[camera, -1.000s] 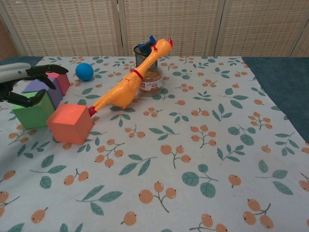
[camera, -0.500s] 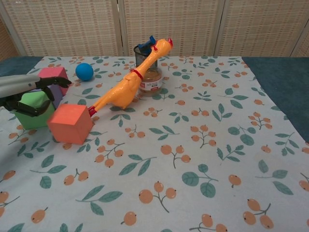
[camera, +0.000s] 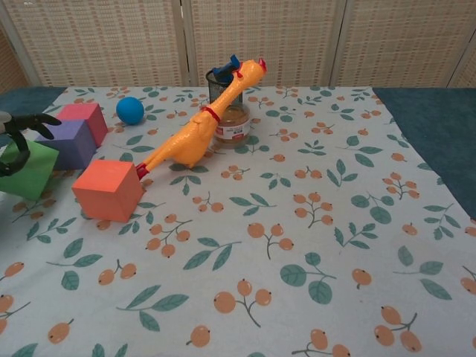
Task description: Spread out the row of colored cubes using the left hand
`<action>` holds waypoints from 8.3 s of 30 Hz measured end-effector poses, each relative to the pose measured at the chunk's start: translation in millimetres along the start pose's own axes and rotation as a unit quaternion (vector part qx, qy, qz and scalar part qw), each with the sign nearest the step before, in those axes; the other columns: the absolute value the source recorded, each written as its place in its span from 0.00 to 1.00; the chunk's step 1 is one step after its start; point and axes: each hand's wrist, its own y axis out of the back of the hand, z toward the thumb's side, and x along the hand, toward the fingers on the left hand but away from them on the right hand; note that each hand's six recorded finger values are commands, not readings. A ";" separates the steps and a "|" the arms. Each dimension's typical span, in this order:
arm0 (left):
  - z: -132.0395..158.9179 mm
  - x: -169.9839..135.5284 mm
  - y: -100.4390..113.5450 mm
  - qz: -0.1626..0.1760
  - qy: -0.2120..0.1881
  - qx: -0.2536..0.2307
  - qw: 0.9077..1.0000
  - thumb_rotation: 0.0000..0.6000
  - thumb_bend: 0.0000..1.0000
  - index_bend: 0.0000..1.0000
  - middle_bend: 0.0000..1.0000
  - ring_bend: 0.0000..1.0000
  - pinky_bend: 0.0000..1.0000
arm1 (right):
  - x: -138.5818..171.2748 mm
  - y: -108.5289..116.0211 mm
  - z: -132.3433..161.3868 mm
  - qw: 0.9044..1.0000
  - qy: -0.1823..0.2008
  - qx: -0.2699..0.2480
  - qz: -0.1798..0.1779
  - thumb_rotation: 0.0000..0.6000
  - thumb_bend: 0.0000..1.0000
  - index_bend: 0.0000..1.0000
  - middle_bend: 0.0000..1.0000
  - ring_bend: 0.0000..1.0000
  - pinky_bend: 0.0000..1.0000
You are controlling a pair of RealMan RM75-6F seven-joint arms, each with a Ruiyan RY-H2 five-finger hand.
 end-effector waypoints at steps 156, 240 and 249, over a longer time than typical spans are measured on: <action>73.4 115.1 12.6 0.021 -0.049 0.098 0.994 1.00 0.38 0.00 0.00 0.00 0.00 | -6.0 -6.8 -5.5 0.999 -0.023 0.000 0.025 1.00 0.12 0.00 0.00 0.00 0.00; 28.0 -71.0 43.8 0.131 -0.098 0.028 0.986 1.00 0.36 0.00 0.00 0.00 0.00 | 8.1 0.0 9.9 1.000 0.007 0.001 0.001 1.00 0.12 0.00 0.00 0.00 0.00; 7.5 -182.5 8.6 0.148 -0.098 0.005 0.984 1.00 0.37 0.00 0.00 0.00 0.00 | 5.3 0.7 5.6 1.000 -0.005 0.013 -0.009 1.00 0.12 0.00 0.00 0.00 0.00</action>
